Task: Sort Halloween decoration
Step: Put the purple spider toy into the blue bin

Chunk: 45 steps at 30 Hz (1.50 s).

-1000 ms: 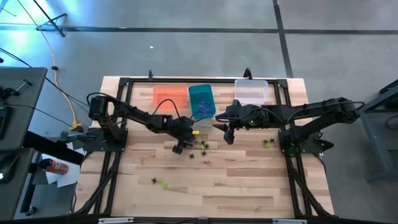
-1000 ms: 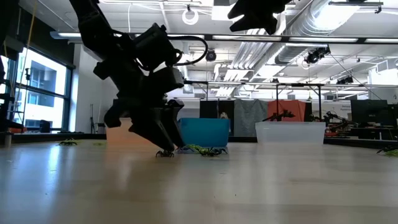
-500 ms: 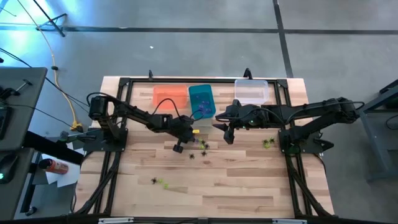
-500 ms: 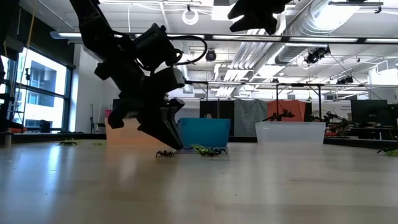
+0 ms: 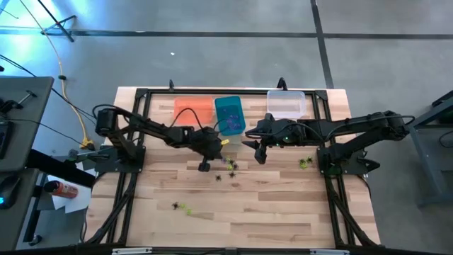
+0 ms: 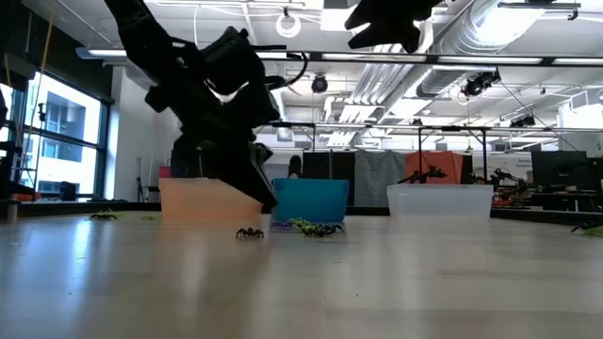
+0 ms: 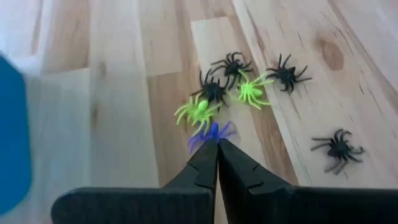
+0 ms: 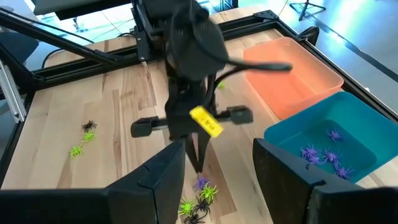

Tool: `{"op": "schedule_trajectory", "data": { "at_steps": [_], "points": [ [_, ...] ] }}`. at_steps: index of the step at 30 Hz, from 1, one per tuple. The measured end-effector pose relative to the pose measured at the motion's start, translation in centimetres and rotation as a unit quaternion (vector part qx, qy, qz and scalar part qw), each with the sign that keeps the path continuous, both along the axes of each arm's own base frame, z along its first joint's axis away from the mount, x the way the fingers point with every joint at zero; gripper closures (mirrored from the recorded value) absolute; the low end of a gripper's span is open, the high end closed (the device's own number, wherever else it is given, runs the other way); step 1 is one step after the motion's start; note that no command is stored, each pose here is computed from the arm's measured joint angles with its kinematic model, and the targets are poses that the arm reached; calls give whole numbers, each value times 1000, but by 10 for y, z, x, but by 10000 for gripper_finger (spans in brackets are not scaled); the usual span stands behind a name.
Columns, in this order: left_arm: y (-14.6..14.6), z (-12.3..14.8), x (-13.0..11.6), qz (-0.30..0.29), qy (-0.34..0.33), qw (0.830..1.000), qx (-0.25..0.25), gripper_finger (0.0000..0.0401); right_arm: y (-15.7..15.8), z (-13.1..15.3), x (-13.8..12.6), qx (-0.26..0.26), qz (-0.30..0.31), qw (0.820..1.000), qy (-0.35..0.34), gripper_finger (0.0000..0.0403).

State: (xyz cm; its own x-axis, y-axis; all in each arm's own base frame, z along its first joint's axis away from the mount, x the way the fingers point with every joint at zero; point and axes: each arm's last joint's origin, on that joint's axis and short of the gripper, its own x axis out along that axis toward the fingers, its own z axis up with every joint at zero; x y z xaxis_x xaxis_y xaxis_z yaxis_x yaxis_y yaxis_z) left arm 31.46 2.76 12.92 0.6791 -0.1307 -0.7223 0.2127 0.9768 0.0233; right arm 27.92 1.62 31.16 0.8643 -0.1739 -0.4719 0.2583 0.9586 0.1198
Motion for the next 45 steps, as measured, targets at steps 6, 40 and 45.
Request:
{"op": "schedule_trajectory", "data": {
  "at_steps": [6, 40, 45],
  "points": [
    [5, 18, -8, 3, -9, 1000, 9, 400, 0, 0, 0, 10, -7, 1000, 1, 217],
    [0, -23, 23, -67, 28, 996, 44, 217, 2, -23, 14, 13, -9, 999, 49, 217],
    [-1, -26, 22, -62, 37, 997, 37, 247, 2, -21, 15, 12, -7, 999, 36, 217]
  ]
}}
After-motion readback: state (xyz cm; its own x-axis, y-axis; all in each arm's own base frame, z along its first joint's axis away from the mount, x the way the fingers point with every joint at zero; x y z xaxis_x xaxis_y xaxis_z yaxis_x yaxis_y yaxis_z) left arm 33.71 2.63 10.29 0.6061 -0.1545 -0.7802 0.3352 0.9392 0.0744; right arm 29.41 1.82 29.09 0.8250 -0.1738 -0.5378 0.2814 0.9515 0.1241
